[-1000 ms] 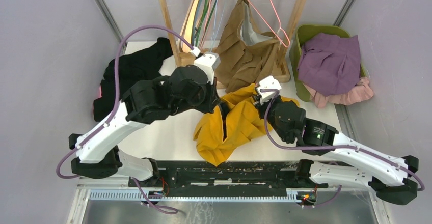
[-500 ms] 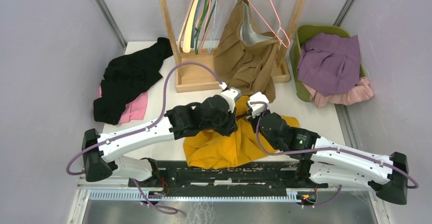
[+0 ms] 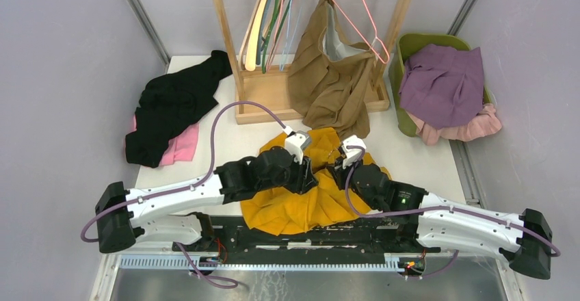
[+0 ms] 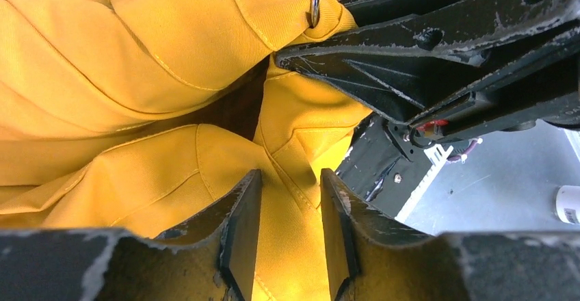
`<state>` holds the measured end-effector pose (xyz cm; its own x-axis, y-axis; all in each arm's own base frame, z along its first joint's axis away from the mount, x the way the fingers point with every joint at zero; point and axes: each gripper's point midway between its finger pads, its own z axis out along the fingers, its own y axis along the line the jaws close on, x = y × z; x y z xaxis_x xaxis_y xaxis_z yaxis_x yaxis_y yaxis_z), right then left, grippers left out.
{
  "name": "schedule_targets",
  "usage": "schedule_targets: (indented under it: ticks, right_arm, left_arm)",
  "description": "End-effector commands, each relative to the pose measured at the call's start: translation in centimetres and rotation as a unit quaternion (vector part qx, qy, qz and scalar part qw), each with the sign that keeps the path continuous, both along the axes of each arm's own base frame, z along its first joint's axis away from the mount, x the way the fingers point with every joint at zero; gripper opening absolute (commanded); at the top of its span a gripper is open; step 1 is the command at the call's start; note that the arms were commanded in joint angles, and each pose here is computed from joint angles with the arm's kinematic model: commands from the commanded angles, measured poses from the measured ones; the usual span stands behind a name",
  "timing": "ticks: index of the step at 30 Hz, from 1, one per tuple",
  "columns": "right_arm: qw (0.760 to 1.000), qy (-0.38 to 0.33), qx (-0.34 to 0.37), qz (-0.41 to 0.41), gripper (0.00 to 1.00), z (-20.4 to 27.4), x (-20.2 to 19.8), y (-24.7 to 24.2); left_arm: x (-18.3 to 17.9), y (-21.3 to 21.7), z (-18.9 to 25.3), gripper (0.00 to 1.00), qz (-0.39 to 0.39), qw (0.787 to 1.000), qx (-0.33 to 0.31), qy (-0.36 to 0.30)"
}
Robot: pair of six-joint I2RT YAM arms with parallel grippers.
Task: Place the skirt on the hanger
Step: Hang the skirt on the hanger.
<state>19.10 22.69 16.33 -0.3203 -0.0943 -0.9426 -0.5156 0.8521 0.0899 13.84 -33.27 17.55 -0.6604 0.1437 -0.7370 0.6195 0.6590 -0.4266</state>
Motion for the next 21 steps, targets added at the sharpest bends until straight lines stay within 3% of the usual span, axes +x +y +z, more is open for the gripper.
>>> schedule_targets:
  ticks: [1, 4, 8, 11, 15, 21]
  right_arm:
    - [0.994, -0.013, 0.108, 0.011, 0.01, 3.7, -0.1, 2.0]
    - [0.993, -0.014, 0.113, 0.013, 0.01, 3.8, -0.2, 2.0]
    - [0.993, -0.015, 0.113, 0.017, 0.01, 3.9, -0.3, 1.9]
    - [0.993, -0.015, 0.113, 0.018, 0.01, 3.8, -0.4, 1.9]
    - [0.993, -0.014, 0.112, 0.019, 0.01, 3.7, -0.4, 1.9]
    - [0.993, -0.013, 0.114, 0.023, 0.01, 3.8, -0.6, 2.0]
  left_arm:
    - [-0.3, -0.7, 2.8, 0.45, -0.009, 0.998, -0.063, -0.021]
    - [-0.4, 0.3, 2.8, 0.55, 0.0, 0.998, -0.057, -0.022]
    - [-0.7, 1.8, 3.8, 0.87, 0.013, 0.998, -0.058, -0.022]
    - [-0.3, 3.6, 4.5, 1.0, 0.042, 0.997, -0.052, -0.025]
    - [0.2, 6.1, 3.7, 0.99, 0.102, 0.995, -0.014, -0.006]
    - [0.5, 8.8, -1.9, 0.99, 0.145, 0.983, 0.108, 0.018]
